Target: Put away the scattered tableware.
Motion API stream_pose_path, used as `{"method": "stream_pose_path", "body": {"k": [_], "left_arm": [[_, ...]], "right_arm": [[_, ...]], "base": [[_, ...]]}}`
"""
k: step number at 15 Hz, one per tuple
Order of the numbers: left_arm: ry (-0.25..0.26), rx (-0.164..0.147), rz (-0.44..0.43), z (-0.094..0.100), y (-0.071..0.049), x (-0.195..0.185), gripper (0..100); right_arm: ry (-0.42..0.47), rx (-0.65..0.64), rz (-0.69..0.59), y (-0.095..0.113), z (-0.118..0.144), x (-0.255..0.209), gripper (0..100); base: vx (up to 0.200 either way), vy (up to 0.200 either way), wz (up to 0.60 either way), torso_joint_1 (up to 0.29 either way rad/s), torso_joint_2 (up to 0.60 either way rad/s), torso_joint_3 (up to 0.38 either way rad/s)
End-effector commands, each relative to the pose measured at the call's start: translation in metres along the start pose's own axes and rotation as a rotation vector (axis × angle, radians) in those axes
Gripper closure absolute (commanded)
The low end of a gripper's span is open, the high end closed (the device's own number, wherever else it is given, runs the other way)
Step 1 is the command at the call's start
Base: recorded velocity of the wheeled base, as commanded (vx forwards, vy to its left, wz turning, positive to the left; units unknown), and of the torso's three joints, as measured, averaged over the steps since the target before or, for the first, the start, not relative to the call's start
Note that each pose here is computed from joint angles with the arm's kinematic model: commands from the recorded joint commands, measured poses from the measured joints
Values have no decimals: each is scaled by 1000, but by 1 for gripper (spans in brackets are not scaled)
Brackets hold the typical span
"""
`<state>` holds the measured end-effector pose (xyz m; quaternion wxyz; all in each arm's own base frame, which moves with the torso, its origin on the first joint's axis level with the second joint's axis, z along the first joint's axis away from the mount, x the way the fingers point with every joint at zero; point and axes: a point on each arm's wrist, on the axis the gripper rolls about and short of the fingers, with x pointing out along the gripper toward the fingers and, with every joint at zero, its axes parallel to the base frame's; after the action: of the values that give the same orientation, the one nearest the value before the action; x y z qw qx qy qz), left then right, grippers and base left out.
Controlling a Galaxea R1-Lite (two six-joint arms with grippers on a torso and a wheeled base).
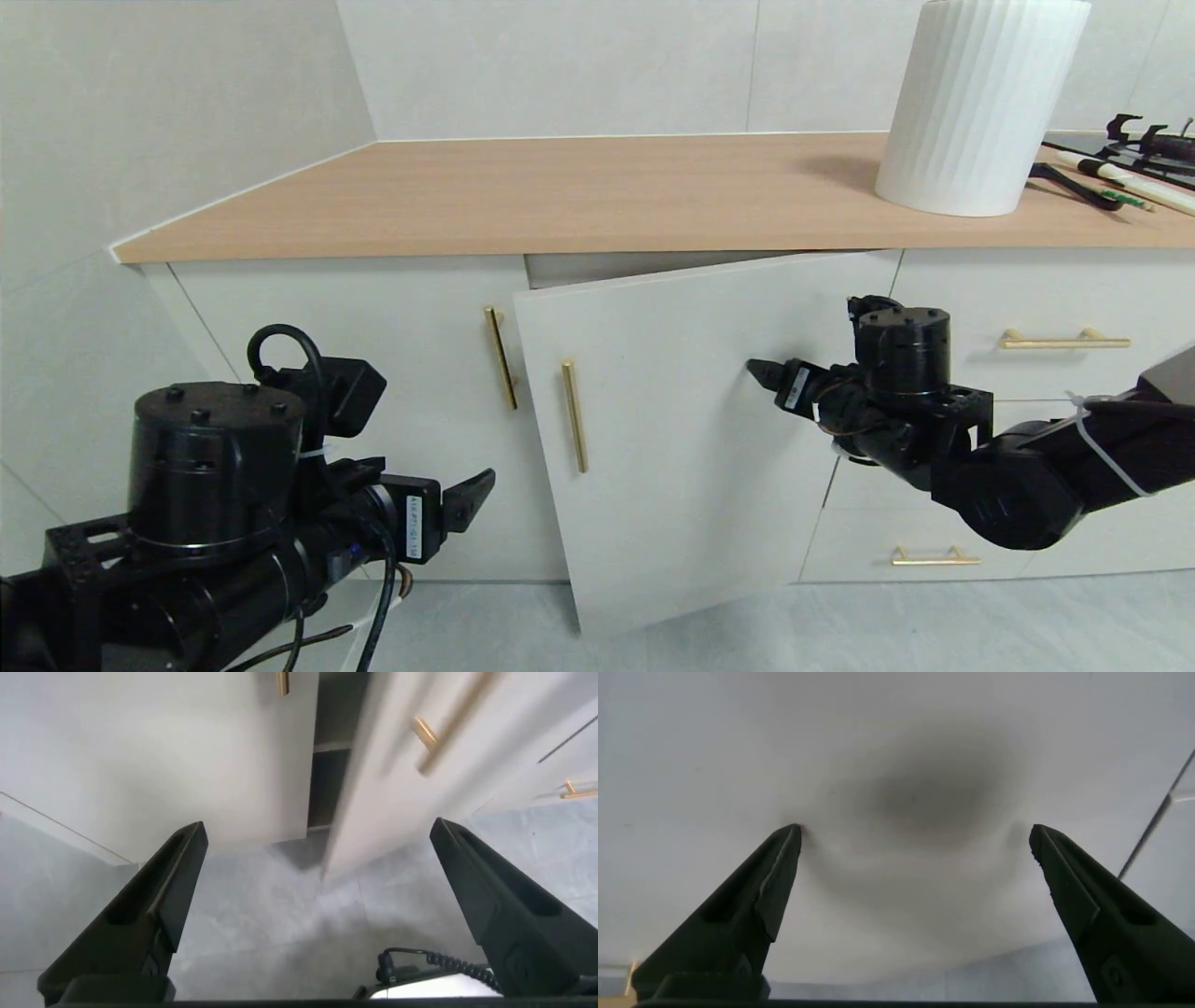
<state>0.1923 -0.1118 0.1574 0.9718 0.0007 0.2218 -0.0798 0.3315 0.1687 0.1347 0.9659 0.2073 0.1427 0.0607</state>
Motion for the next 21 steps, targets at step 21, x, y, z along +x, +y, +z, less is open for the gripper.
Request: {"method": "stream_pose_path", "body": {"k": [21], "left_arm": [[13, 4, 2, -2, -1, 3, 0]], "right_arm": [[-146, 47, -129, -1, 5, 38, 0]], "base": [[0, 0, 0, 0, 0, 0]]}}
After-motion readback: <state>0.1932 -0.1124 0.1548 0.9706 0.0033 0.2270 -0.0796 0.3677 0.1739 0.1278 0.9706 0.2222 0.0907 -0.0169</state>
